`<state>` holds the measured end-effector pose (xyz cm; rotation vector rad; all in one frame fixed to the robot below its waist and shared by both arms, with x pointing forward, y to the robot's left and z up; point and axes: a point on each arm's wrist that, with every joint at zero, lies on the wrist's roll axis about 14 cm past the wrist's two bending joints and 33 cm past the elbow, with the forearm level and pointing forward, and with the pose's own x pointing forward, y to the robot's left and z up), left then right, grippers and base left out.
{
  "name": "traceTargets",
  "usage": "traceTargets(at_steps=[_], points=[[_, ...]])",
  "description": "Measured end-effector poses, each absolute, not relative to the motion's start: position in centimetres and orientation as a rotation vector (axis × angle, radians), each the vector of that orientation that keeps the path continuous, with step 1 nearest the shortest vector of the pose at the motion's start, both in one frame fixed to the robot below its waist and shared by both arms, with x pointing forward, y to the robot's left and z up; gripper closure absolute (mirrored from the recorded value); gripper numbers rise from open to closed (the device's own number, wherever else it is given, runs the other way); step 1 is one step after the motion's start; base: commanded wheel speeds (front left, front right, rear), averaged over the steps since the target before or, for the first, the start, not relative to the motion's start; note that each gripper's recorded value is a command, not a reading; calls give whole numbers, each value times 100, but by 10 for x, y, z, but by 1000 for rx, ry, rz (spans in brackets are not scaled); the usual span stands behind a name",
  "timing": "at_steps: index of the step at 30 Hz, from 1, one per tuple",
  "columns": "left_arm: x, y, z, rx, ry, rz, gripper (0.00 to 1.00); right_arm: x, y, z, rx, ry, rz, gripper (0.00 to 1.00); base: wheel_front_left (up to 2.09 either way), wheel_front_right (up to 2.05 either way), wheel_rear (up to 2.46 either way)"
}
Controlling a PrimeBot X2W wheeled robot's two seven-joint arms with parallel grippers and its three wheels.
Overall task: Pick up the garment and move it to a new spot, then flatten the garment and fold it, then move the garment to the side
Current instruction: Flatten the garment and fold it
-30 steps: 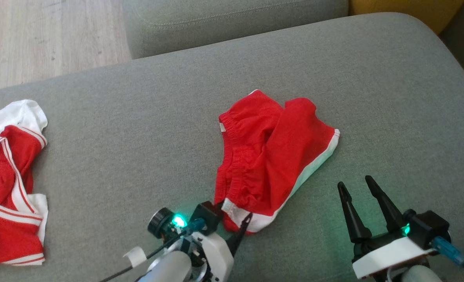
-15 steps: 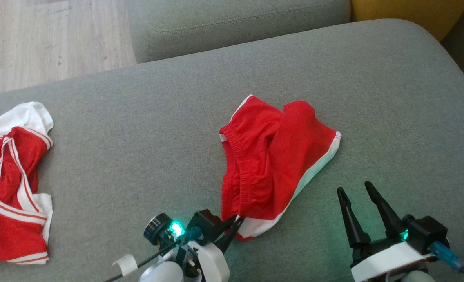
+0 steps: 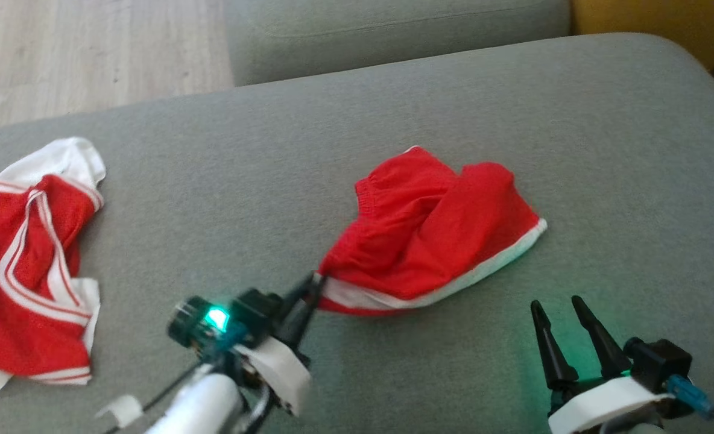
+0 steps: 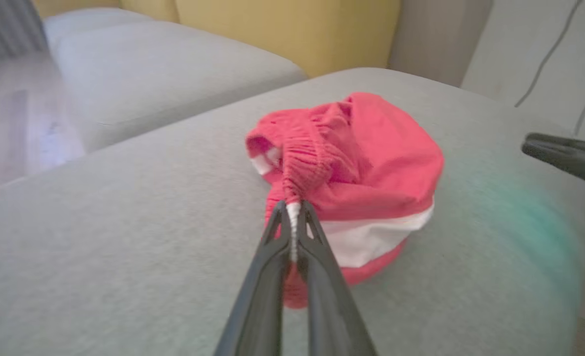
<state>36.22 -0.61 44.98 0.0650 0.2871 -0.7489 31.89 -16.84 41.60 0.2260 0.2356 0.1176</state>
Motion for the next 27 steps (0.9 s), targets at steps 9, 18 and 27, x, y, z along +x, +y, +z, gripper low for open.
traceTargets(at_steps=[9,18,27], points=[[397,36,467,0,207,-608,100,347,-165,394,154,325,159,0,0,0,0],[417,58,458,2,203,-545,100,376,-153,369,86,423,215,0,0,0,0],[420,64,453,-2,205,-526,100,388,-135,361,66,445,280,100,0,0,0]])
